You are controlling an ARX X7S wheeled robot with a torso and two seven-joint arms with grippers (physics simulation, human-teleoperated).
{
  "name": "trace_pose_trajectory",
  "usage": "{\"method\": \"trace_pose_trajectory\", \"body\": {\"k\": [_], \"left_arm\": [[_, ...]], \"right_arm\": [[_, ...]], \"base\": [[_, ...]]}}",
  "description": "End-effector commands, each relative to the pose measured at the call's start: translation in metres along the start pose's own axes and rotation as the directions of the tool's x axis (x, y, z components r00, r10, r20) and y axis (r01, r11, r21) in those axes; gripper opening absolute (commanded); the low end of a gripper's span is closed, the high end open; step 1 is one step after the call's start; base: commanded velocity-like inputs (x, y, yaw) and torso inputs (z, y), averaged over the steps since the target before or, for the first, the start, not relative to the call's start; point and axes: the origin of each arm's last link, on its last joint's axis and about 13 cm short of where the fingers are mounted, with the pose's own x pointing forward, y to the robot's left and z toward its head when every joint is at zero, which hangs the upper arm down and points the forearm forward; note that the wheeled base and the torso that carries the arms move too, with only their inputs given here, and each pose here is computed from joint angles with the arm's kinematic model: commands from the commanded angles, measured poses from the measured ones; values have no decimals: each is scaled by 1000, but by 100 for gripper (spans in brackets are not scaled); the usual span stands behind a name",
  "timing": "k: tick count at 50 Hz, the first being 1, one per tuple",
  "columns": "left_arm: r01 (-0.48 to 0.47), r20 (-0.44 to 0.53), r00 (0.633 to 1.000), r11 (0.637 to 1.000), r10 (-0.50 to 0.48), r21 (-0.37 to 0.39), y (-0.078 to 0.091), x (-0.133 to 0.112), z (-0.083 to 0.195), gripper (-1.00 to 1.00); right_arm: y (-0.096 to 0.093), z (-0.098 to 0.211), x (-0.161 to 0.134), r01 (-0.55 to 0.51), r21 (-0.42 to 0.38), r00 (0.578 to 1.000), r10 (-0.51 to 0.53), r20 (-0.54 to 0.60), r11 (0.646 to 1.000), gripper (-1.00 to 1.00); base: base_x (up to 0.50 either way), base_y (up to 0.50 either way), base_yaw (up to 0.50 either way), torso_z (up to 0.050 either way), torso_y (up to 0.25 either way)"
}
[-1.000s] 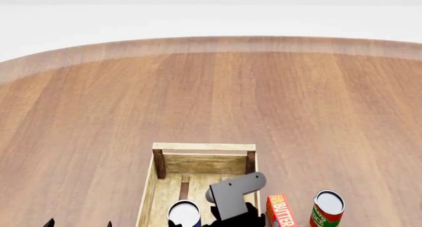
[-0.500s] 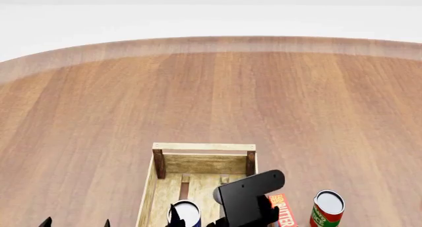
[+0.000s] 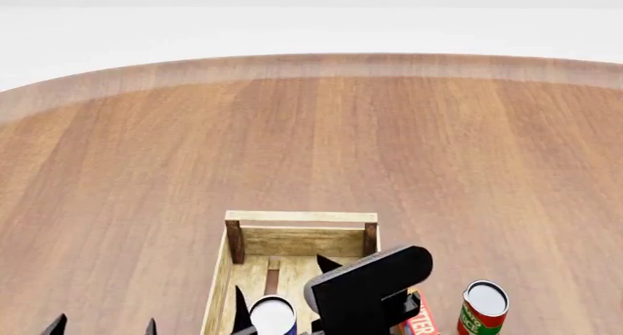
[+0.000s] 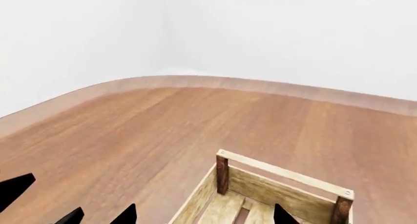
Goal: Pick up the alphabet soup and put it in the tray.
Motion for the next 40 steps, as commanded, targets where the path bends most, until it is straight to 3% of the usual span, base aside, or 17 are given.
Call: {"method": "trace_pose_trajectory", "body": {"k": [1, 40], "left_arm": [[3, 29, 1000, 1000, -3, -6, -1, -4, 8, 100], [27, 100, 995, 998, -21, -51, -5, -16, 34, 100]], "right_arm": [[10, 11, -15, 2, -45, 999, 1, 46, 999, 100], [28, 56, -54, 46, -97, 965, -19, 263, 994, 100]], "base": [[0, 0, 0, 0, 0], [0, 0, 0, 0, 0]]}}
